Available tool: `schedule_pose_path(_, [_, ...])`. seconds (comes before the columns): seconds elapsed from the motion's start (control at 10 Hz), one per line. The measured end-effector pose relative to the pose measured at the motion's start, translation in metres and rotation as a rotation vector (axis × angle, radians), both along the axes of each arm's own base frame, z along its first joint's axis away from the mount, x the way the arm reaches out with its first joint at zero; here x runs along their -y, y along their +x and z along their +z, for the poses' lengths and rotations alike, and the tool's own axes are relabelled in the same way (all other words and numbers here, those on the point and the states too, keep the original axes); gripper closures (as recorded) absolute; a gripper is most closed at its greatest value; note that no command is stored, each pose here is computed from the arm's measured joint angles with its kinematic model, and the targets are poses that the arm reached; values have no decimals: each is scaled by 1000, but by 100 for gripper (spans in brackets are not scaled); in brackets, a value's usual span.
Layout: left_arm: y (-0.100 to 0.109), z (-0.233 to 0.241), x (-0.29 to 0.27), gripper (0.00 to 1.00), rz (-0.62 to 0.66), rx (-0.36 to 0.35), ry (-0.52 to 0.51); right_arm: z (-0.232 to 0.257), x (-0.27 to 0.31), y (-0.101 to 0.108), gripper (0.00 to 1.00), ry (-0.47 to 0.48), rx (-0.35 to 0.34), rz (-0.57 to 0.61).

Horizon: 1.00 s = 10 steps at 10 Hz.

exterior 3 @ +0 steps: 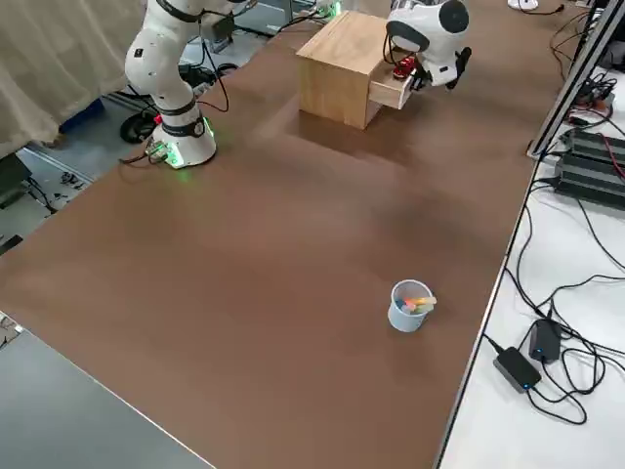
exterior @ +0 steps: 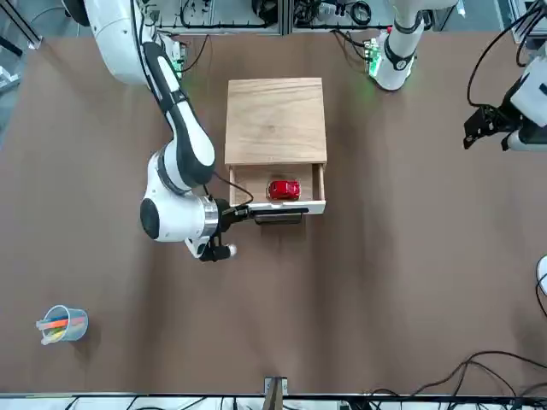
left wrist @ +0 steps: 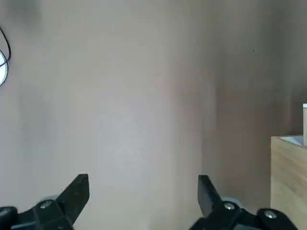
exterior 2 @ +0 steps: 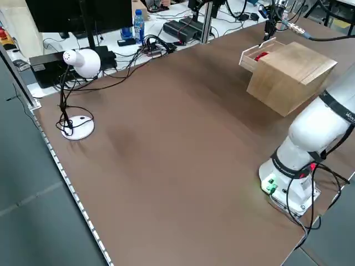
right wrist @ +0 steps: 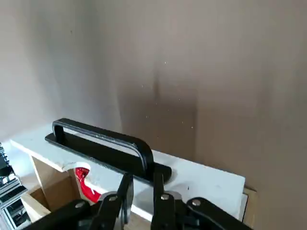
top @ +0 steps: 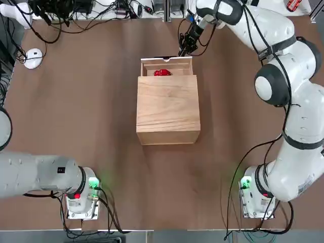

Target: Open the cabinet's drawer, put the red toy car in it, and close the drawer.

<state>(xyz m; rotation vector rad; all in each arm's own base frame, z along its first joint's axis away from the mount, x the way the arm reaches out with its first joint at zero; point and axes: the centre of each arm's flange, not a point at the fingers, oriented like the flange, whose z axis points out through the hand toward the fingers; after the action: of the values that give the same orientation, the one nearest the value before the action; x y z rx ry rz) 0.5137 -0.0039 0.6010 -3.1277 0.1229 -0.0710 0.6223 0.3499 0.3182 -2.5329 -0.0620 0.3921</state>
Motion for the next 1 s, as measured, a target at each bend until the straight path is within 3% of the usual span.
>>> schedule_pose_path(0.5, [41,15,1,2,19,-44,-29,-2,2,-6,76,-6,-52,30])
schedule_pose_path(1.0, [42,14,2,1,57,-60,-31,-4,-9,-22,76,-14,-124,84])
